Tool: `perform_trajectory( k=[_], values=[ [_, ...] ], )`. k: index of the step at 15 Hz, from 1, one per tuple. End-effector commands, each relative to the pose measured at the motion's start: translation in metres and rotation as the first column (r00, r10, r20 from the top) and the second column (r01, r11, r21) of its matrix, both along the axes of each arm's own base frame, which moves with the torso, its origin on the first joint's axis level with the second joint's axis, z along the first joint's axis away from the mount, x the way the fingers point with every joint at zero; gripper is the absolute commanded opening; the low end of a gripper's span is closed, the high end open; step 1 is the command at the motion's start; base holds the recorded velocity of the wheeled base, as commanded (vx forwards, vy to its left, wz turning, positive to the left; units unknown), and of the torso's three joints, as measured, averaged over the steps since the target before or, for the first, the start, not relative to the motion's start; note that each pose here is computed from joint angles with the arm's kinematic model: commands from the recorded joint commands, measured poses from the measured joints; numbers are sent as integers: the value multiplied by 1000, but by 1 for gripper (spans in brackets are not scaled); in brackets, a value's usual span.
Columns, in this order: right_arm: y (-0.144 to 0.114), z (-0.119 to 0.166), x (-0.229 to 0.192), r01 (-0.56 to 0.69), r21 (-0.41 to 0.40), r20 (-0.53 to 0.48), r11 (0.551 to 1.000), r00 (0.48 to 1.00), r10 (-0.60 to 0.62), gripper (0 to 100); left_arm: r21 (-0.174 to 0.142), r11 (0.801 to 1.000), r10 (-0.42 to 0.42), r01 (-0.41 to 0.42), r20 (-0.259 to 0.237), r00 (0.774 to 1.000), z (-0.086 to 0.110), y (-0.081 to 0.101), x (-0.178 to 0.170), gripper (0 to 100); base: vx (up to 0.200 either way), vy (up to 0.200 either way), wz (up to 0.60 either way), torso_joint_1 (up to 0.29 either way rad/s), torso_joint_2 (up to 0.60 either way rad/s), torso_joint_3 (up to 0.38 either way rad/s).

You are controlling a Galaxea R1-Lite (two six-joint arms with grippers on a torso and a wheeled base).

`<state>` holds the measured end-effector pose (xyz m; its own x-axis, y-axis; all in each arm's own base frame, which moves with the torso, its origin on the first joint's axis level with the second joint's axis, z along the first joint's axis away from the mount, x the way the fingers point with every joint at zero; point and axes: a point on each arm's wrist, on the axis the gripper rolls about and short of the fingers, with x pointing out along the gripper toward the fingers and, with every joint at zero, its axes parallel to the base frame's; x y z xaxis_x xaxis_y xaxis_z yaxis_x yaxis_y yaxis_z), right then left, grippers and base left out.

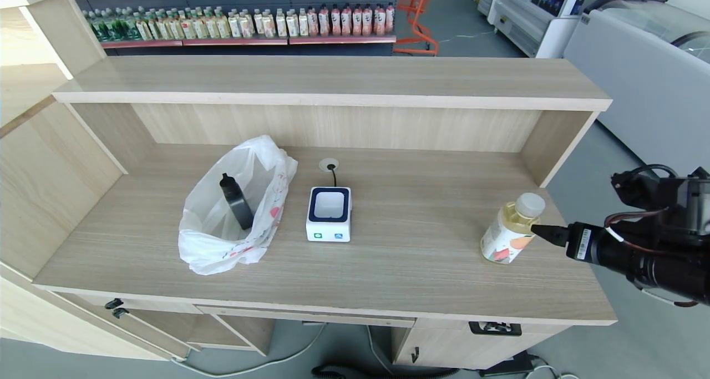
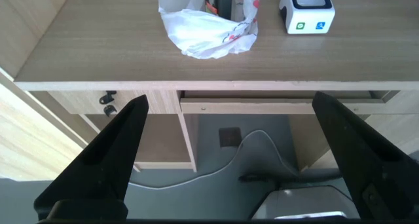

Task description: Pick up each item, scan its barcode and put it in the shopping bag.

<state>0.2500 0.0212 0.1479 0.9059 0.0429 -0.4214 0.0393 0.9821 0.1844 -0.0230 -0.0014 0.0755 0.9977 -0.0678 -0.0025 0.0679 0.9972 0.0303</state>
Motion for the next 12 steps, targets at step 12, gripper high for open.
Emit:
perform_trajectory(
  k=[12],
  values=[
    [46,-66,55,-130,-1,53,992,990,130,100,0,1000,0,0,-2,1000,0,0,0,100,0,0,0,0,0,0]
  ],
)
